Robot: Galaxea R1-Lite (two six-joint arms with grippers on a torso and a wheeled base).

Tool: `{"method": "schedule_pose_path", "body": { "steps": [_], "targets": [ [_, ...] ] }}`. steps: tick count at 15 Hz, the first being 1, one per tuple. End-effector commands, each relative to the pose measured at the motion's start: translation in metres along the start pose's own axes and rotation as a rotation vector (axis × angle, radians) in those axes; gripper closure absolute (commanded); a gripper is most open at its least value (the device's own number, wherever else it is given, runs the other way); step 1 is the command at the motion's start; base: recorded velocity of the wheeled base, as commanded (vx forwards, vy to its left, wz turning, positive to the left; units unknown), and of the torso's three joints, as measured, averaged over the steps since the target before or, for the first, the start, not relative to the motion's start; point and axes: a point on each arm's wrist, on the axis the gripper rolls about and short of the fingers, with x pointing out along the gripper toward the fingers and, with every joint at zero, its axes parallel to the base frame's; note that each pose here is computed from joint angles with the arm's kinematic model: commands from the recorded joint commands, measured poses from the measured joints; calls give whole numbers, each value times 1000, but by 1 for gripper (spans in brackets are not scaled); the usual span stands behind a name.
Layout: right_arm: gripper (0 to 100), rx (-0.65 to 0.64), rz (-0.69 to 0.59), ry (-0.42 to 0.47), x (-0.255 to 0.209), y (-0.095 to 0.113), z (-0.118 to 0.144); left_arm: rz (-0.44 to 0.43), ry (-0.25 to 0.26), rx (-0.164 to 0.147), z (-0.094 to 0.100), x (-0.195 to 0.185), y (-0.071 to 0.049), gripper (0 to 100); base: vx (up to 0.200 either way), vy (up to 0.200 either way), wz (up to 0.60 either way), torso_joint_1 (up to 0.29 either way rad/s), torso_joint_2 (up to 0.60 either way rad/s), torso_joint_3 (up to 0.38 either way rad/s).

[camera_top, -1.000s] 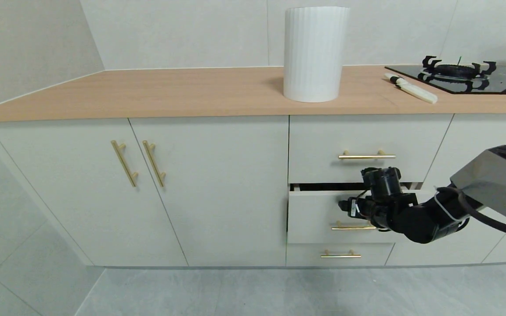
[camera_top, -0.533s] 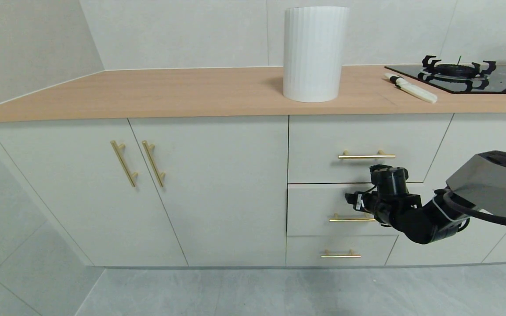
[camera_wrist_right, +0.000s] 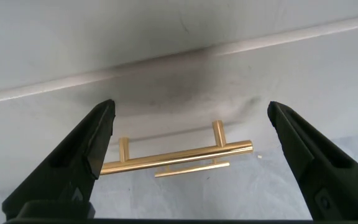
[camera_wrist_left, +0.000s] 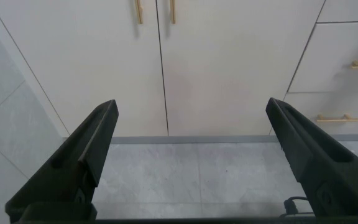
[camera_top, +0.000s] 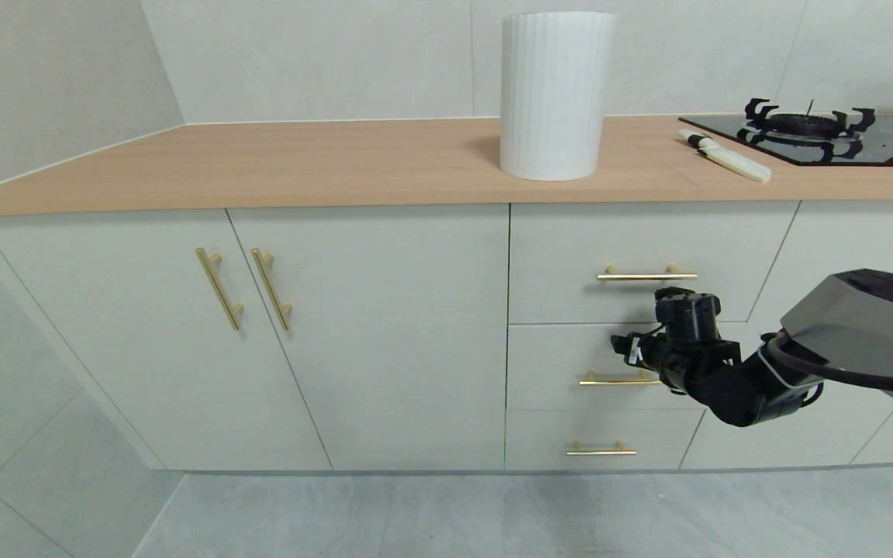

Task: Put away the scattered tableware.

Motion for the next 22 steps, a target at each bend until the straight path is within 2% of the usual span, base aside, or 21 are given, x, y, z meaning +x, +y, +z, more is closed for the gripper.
{"method": "schedule_pose_path", "body": {
  "steps": [1, 3, 8, 14, 17, 20, 22],
  "targets": [
    [0, 13, -10, -26, 5, -1, 3, 0, 0, 0, 0, 0, 0, 0, 0, 0, 0, 0, 0, 0],
    [0, 20, -15, -54, 6, -1, 3, 0, 0, 0, 0, 0, 0, 0, 0, 0, 0, 0, 0, 0],
    [0, 17, -9, -48, -9, -4, 9, 0, 0, 0, 0, 0, 0, 0, 0, 0, 0, 0, 0, 0],
    [0, 27, 39, -84, -104, -20, 43, 0, 0, 0, 0, 0, 0, 0, 0, 0, 0, 0, 0, 0],
    [0, 45, 61, -160, -154, -30, 62, 0, 0, 0, 0, 0, 0, 0, 0, 0, 0, 0, 0, 0],
    [0, 64, 90, -309, -231, -49, 82, 0, 0, 0, 0, 0, 0, 0, 0, 0, 0, 0, 0, 0],
    [0, 16, 100, -411, -280, -65, 83, 0, 0, 0, 0, 0, 0, 0, 0, 0, 0, 0, 0, 0]
  ]
}}
